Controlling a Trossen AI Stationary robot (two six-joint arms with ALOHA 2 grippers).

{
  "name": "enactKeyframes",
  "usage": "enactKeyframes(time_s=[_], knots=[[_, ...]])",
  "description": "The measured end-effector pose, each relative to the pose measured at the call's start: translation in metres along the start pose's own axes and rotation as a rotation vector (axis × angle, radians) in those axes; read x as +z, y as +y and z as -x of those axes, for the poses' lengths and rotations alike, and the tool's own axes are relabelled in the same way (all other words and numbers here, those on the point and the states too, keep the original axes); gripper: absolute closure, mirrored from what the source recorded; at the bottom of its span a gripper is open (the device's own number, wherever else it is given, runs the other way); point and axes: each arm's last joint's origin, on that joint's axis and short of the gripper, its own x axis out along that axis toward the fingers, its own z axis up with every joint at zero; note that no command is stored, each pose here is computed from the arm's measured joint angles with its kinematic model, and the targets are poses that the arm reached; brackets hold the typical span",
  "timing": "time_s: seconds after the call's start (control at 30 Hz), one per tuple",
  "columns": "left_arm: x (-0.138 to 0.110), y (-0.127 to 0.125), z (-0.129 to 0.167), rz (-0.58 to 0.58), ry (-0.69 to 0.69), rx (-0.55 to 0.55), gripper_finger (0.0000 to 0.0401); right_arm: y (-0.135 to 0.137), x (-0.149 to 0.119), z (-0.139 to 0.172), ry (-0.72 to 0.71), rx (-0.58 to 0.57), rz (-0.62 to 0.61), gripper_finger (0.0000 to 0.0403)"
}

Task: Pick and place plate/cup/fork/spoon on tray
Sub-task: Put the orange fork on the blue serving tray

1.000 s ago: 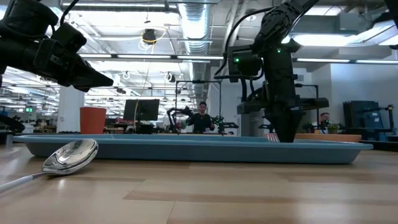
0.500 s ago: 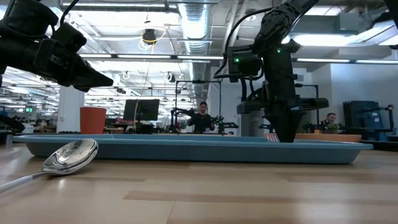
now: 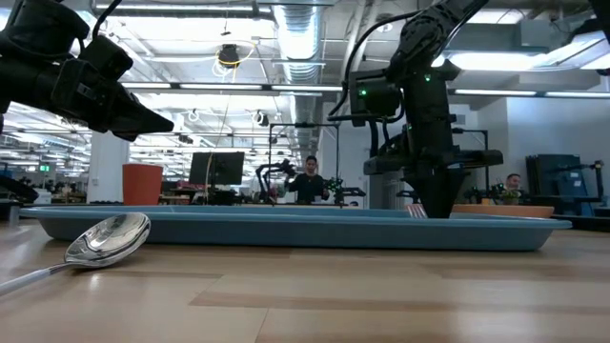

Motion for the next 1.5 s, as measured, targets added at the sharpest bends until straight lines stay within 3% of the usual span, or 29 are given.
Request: enactKeyframes(time_s=[0.83,1.23,1.5], knots=[[0.0,0.0,0.0,0.0,0.0,0.0,0.0401,0.001,-0.0022,0.0001,-0.001,0.002,0.026,0.0342],[0.0,0.0,0.0,0.002,0.0,0.0,0.0401,0.0011,-0.0016,0.0001,-0.002,0.005,0.024,0.028],[0.0,0.0,0.0,0.002,0.0,0.0,0.0401,0.0001,-0.0038,0.0033,-0.002,0.005,0.031,0.026]])
